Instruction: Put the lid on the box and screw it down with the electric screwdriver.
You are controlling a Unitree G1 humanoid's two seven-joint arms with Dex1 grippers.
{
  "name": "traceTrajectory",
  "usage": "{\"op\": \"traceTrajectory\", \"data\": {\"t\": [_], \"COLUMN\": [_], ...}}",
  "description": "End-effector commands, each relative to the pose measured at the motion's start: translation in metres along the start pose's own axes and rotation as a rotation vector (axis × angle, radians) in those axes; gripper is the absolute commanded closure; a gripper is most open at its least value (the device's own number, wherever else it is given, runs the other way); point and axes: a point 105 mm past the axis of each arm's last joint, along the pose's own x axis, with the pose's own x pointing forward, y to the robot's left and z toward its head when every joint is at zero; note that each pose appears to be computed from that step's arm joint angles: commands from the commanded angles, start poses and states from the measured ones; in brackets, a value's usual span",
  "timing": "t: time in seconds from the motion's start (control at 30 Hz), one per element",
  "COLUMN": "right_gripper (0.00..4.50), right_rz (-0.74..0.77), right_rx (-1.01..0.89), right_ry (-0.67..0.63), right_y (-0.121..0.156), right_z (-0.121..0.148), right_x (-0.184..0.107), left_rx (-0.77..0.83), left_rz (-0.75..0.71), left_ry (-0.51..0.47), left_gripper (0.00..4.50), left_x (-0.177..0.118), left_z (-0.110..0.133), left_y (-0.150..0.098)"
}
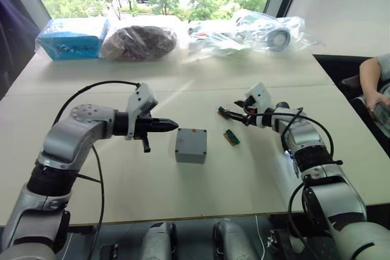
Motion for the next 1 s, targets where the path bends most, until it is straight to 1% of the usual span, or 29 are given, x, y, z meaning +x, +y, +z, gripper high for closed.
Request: {"op": "traceTrajectory", "data": {"t": [0.03,0.07,0.1,0.13,0.17,0.2,0.5,0.83,0.9,0.97,1.0], "right_gripper": [2.66,3.04,3.60,3.88,4.30,4.46,4.46,4.46,4.46,4.46,4.46], "right_rz": [-0.002,0.005,0.010,0.015,0.024,0.030,0.028,-0.012,-0.006,0.029,0.065], "right_rx": [-0.020,-0.017,-0.018,-0.018,-0.013,-0.013,-0.017,0.021,0.011,-0.010,-0.017], "right_ry": [-0.056,-0.058,-0.058,-0.058,-0.061,-0.062,-0.086,-0.185,-0.213,-0.241,-0.257], "right_y": [-0.002,0.000,0.001,0.002,0.004,0.005,0.004,0.002,0.007,0.020,0.033], "right_z": [0.017,0.017,0.016,0.016,0.016,0.016,0.024,0.048,0.056,0.064,0.069], "right_x": [0.000,0.001,0.001,0.002,0.002,0.002,-0.003,-0.020,-0.025,-0.030,-0.033], "left_rx": [0.033,0.033,0.034,0.034,0.034,0.035,0.039,0.034,0.032,0.030,0.030], "left_rz": [0.001,0.002,0.003,0.003,0.003,0.004,0.008,0.004,-0.003,-0.021,-0.038], "left_ry": [-0.021,-0.020,-0.019,-0.019,-0.018,-0.018,-0.015,-0.013,-0.011,0.003,0.018], "left_gripper": [4.50,4.50,4.50,4.50,4.50,4.50,4.50,4.50,4.50,4.50,4.50], "left_x": [-0.002,-0.002,-0.002,-0.002,-0.002,-0.002,-0.002,-0.002,-0.003,-0.005,-0.008], "left_z": [0.006,0.006,0.006,0.006,0.006,0.006,0.003,0.002,0.002,0.001,-0.001], "left_y": [-0.002,-0.001,-0.001,-0.001,-0.001,-0.001,0.000,0.000,-0.001,-0.003,-0.006]}}
